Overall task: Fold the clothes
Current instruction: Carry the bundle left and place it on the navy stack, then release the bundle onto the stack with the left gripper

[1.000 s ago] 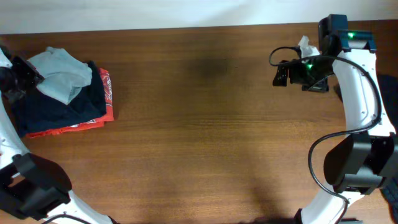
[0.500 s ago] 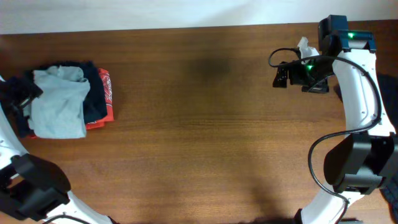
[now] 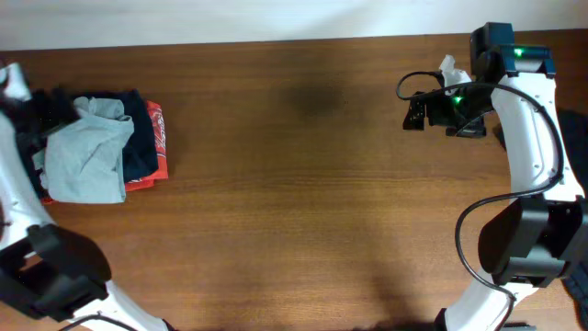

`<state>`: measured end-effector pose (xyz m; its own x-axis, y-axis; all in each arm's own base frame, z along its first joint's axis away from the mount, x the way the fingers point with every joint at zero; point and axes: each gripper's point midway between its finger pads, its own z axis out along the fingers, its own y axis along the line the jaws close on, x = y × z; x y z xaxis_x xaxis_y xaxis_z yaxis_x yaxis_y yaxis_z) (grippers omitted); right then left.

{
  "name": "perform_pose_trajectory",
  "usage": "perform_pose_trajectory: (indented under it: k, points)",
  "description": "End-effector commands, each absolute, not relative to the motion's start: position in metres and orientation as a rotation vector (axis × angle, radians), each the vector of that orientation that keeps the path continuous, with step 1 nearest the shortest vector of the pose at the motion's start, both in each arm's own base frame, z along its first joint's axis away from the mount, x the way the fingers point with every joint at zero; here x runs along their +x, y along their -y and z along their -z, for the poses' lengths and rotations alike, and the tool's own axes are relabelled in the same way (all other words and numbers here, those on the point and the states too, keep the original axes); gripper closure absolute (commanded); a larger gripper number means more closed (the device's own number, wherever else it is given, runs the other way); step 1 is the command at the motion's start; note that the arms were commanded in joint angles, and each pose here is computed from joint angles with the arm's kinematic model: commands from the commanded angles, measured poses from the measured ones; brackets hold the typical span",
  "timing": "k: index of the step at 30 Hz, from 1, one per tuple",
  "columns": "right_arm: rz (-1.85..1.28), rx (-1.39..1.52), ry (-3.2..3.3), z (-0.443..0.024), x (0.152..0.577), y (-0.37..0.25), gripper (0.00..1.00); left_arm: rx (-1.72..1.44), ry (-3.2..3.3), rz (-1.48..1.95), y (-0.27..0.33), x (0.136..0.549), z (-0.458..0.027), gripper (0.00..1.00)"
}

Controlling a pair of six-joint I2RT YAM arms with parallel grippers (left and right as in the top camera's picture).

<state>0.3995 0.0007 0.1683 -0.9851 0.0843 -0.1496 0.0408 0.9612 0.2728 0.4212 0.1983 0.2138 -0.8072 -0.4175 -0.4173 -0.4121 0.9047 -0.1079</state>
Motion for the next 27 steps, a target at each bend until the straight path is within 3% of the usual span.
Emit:
perform_pose_trajectory:
  k: [1, 2, 3, 4, 5, 6, 8, 13, 27]
  points:
    - [-0.391, 0.084, -2.932, -0.176, 0.4, 0.002, 0.01, -0.322, -2.688, 0.082, -0.165, 0.447, -0.193, 0.04]
    - [-0.391, 0.084, -2.932, -0.176, 0.4, 0.002, 0.01, -0.264, -2.726, 0.096, -0.154, 0.452, -0.18, 0.1]
    - [-0.39, 0.084, -2.932, -0.176, 0.4, 0.002, 0.0, -0.227, -2.752, 0.102, -0.147, 0.455, -0.171, 0.25]
    - [-0.391, 0.084, -2.932, -0.176, 0.4, 0.002, 0.0, -0.215, -2.774, 0.101, -0.143, 0.456, -0.163, 0.33]
    - [-0.391, 0.084, -2.932, -0.176, 0.4, 0.002, 0.0, -0.206, -2.808, 0.071, -0.141, 0.458, -0.151, 0.65]
    - [-0.39, 0.084, -2.931, -0.176, 0.4, 0.003, 0.0, -0.212, -2.824, 0.055, -0.14, 0.458, -0.146, 0.78]
    - [-0.389, 0.083, -2.926, -0.176, 0.401, 0.003, 0.0, -0.205, -2.835, 0.049, -0.138, 0.461, -0.139, 0.89]
    - [-0.386, 0.08, -2.915, -0.176, 0.404, 0.003, 0.0, -0.208, -2.834, 0.037, -0.142, 0.468, -0.128, 0.97]
    - [-0.384, 0.078, -2.908, -0.177, 0.406, 0.003, 0.0, -0.295, -2.746, -0.039, -0.165, 0.512, -0.084, 0.98]
